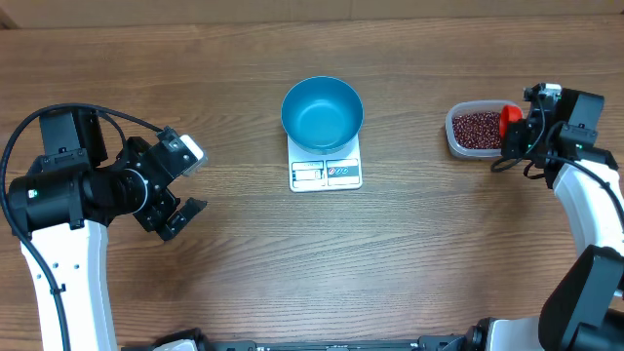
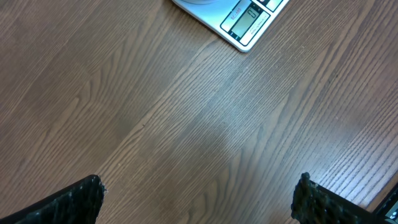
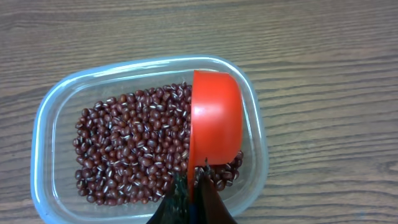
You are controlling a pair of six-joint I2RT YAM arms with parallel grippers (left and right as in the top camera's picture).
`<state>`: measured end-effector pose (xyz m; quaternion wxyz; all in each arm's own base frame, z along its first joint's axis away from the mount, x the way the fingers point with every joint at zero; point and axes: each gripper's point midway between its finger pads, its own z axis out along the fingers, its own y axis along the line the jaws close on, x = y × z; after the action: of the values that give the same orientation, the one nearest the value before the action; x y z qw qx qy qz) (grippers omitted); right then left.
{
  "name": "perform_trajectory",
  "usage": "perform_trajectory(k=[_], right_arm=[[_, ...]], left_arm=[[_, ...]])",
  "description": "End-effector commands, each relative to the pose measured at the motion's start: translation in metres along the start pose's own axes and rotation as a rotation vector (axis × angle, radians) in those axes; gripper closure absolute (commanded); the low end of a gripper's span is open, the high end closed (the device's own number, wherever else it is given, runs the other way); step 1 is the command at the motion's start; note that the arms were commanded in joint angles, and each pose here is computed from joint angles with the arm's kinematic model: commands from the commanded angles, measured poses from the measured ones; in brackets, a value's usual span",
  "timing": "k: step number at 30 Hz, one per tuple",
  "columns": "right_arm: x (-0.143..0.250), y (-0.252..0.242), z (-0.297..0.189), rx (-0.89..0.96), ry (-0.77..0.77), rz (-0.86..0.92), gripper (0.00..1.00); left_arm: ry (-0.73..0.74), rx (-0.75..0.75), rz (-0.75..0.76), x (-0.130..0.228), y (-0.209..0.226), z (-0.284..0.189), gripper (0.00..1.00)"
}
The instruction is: Scoop item into bowl and weigh 150g on scale
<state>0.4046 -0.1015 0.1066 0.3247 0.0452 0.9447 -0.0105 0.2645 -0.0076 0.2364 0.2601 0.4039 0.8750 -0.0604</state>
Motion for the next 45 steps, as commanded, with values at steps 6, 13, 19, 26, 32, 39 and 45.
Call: perform_trajectory(k=[6,13,19,26,32,39,45], right_arm=[[0.004,0.011,0.005,-0.084,0.03,0.007,0.96],[0.01,0.013,0.004,-0.088,0.056,0.013,0.96],[0.012,0.021,0.003,-0.134,0.064,0.019,0.96],[0.015,0.03,0.002,-0.187,0.072,0.048,0.96],[0.018,0.036,0.003,-0.223,0.087,0.08,0.96],[0.029,0.043,0.012,-0.263,0.139,0.153,0.96],[0.035,0.054,0.017,-0.325,0.178,0.271,0.96]], left_arm=[[0.009,-0.006,0.035,0.001,0.001,0.0,0.0],[0.008,-0.006,0.035,0.001,0.001,0.0,0.0],[0.008,-0.006,0.035,0.001,0.001,0.0,0.0],[0.008,-0.006,0.035,0.001,0.001,0.0,0.0],[0.008,-0.006,0.035,0.001,0.001,0.0,0.0],[0.008,-0.006,0.035,0.001,0.001,0.0,0.0],[0.008,-0.006,0.035,0.001,0.001,0.0,0.0]])
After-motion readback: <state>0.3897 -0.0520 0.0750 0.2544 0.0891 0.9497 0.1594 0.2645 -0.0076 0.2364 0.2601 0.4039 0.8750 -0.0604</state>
